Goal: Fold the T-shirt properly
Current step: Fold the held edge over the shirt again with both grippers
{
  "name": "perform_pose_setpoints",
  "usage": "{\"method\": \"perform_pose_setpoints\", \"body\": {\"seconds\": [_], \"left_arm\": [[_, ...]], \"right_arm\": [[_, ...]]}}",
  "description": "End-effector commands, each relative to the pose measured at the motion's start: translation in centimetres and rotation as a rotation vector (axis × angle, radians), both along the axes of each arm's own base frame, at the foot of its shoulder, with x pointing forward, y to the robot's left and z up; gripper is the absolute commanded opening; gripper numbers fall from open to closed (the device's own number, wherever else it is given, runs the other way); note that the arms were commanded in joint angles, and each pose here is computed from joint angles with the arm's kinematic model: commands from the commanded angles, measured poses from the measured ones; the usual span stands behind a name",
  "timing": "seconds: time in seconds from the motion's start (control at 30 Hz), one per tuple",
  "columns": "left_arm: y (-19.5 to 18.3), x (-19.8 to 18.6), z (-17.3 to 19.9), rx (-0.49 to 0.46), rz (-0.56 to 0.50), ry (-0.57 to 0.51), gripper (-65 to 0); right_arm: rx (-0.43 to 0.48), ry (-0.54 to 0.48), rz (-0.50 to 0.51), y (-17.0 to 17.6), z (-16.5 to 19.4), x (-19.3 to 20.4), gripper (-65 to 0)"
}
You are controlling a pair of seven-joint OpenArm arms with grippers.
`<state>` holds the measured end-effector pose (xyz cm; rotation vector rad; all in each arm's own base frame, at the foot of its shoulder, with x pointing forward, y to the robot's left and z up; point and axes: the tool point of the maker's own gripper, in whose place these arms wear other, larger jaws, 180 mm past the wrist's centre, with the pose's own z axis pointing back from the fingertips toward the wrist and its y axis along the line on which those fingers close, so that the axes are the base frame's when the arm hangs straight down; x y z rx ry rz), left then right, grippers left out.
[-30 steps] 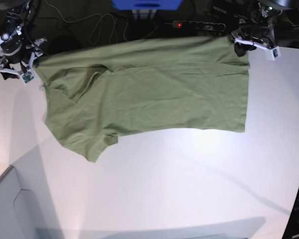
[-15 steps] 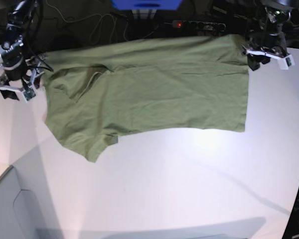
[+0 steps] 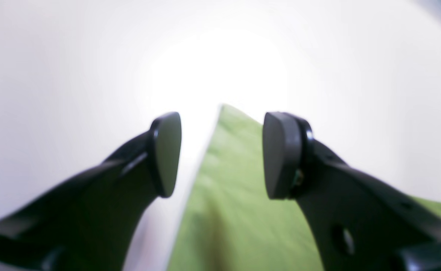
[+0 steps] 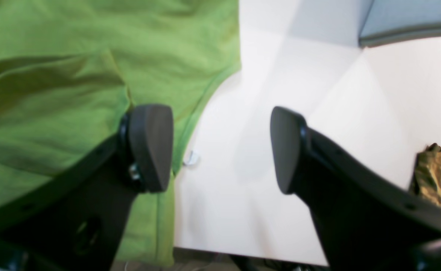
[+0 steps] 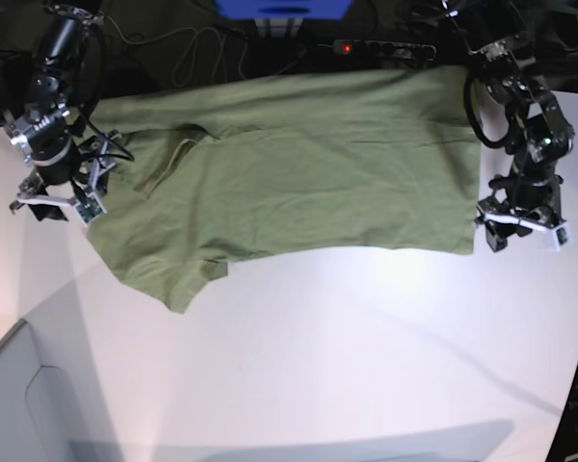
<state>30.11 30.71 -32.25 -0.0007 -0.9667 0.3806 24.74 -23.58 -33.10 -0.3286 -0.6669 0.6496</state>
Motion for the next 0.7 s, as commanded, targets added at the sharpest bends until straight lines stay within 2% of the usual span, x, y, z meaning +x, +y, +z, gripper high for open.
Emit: {"method": "perform_pose_setpoints", "body": {"seconds": [0.0, 0.13, 0.23, 0.37, 0.5, 0.67], "left_arm": [[0.8, 1.0, 0.4, 0.024, 0.015, -0.013, -31.8], [0.3, 3.0, -2.8, 0.018, -0.002, 0.071, -31.8], [-0.6, 4.2, -4.1, 0.03, -0.029, 0.056, -31.8], [-1.8, 5.3, -5.6, 0.106, -0.081, 0.063, -31.8], [-1.6, 5.3, -7.3, 0.131, -0.079, 0.096, -31.8], [-1.3, 5.9, -7.7, 0.135, -0.069, 0.073, -31.8]], "right_arm": [[-0.009, -0.035, 0.014, -0.1, 1.0, 0.6, -26.2], [-0.016, -0.034, 0.008, -0.4, 1.1, 0.6, -26.2], [-0.016, -0.029, 0.007, -0.5, 0.9, 0.4, -26.2], [-0.019, -0.023, 0.004, -0.6, 0.8, 0.2, -26.2], [-0.064, -0.009, -0.013, -1.3, 0.7, 0.0, -26.2], [-0.076, -0.006, -0.016, -1.5, 0.7, -0.1, -26.2]]}}
